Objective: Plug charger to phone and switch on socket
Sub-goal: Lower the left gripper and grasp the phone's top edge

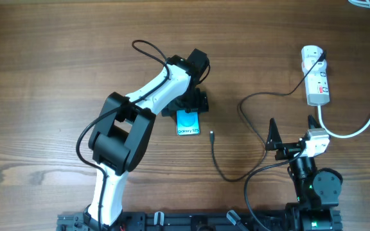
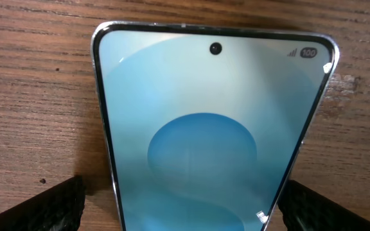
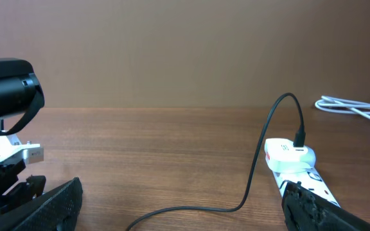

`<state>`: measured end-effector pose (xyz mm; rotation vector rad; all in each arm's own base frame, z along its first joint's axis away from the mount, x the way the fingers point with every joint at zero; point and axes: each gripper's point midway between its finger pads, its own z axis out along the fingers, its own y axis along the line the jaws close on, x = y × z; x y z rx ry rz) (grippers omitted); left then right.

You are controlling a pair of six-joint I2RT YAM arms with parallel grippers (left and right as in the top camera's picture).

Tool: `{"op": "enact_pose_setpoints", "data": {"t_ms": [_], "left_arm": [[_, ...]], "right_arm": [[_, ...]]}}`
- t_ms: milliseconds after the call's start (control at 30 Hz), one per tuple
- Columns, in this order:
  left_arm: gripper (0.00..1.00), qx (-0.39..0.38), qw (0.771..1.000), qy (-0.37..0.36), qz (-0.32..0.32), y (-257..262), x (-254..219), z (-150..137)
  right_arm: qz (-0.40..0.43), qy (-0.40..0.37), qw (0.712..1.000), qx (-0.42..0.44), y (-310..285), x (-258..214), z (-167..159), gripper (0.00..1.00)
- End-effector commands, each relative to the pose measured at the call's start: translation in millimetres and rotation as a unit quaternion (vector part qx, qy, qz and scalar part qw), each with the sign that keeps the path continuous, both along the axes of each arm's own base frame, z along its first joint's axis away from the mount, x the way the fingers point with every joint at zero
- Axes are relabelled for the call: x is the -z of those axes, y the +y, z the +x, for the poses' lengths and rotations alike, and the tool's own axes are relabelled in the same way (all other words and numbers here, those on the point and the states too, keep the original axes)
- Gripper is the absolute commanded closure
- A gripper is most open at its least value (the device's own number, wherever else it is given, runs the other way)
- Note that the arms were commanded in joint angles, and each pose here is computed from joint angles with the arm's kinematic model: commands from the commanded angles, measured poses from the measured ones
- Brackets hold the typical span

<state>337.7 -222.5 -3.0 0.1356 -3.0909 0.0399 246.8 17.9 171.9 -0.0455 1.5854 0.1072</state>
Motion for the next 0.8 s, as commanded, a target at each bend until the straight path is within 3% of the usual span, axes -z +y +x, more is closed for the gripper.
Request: {"op": "enact_pose_setpoints", "data": {"t_ms": [0,767], "left_arm": [[0.00,0.016,1.000,0.012,0.004,-0.4,19.9,-7.2],[0.02,0.023,0.999,0.009,0.024,3.1,20.1,-9.3]], "right_arm": [[-0.006,-0.006,1.000,0.009,-3.4,-2.4,-0.2,0.00],[-0.006,-0.006,1.000,0.009,-3.4,-2.4,-0.2,0.00]]}}
